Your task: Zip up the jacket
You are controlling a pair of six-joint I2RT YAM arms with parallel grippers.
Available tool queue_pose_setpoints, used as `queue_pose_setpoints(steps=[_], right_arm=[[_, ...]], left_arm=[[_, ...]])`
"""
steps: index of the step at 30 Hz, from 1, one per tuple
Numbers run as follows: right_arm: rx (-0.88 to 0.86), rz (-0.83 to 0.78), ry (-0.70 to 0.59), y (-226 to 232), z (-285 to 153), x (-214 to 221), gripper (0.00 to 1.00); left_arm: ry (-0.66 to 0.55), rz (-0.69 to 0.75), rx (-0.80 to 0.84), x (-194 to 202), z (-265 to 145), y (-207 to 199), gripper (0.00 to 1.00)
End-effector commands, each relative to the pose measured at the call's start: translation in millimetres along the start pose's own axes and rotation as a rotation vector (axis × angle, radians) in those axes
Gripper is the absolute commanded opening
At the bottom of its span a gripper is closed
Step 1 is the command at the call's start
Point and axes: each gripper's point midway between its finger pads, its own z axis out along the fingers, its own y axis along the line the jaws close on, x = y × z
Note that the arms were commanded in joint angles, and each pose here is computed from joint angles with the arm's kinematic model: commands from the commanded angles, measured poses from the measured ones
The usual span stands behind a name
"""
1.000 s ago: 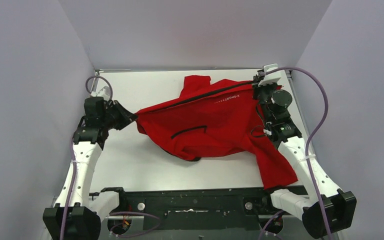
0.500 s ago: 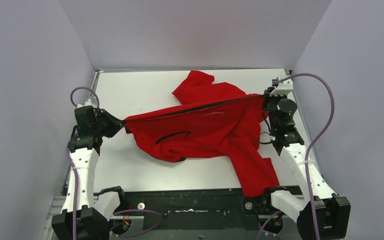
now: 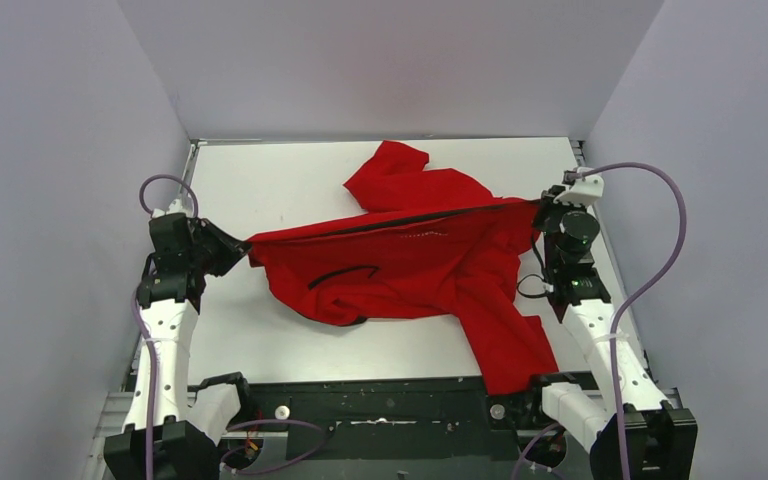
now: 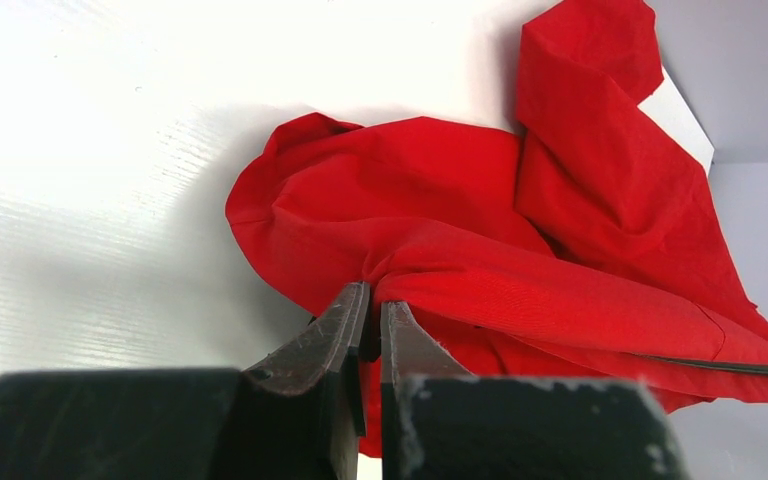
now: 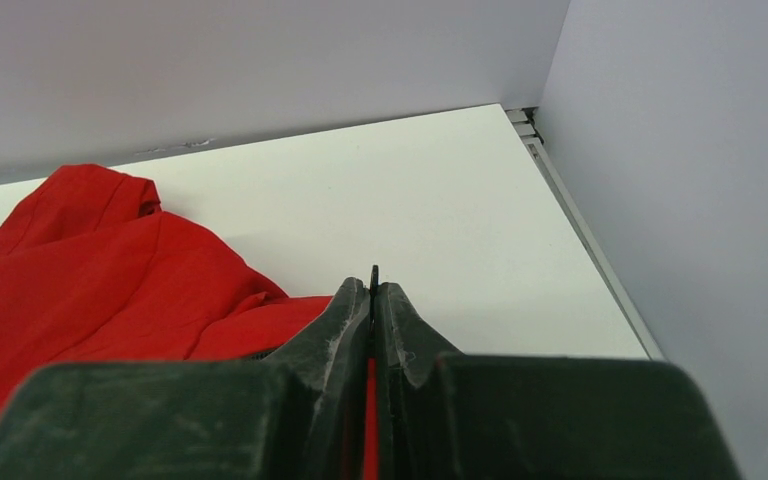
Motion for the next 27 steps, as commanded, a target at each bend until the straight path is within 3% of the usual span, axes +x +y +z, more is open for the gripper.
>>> queue_pose_setpoints(steps=[1, 5, 10, 16, 27], right_arm=[[0.282, 0.048, -0.152, -60.7, -9.1, -41.6, 0.00], [0.328, 0.102, -0.150, -80.1, -11.8, -34.5, 0.00], [0.248, 0.130, -0.137, -68.3, -5.4, -35.0, 0.00], [0.063, 0.158, -0.122, -32.6, 8.6, -47.6, 0.00], [-0.326, 0.075, -0.100, 87.5, 62.7, -111.9, 0.00]], left_arm=[[-0.143, 0.027, -0.058, -32.3, -2.9, 9.3, 0.00], [-0.139, 0.028, -0.048, -30.5, -2.9, 8.4, 0.00], [-0.116, 0.033, 0.014, -27.5, -1.6, -3.2, 0.00], [-0.062, 0.049, 0.084, -20.9, 8.2, -25.6, 0.00], [0.060, 0.247, 0.280, 21.6, 8.9, -132.6, 0.00]])
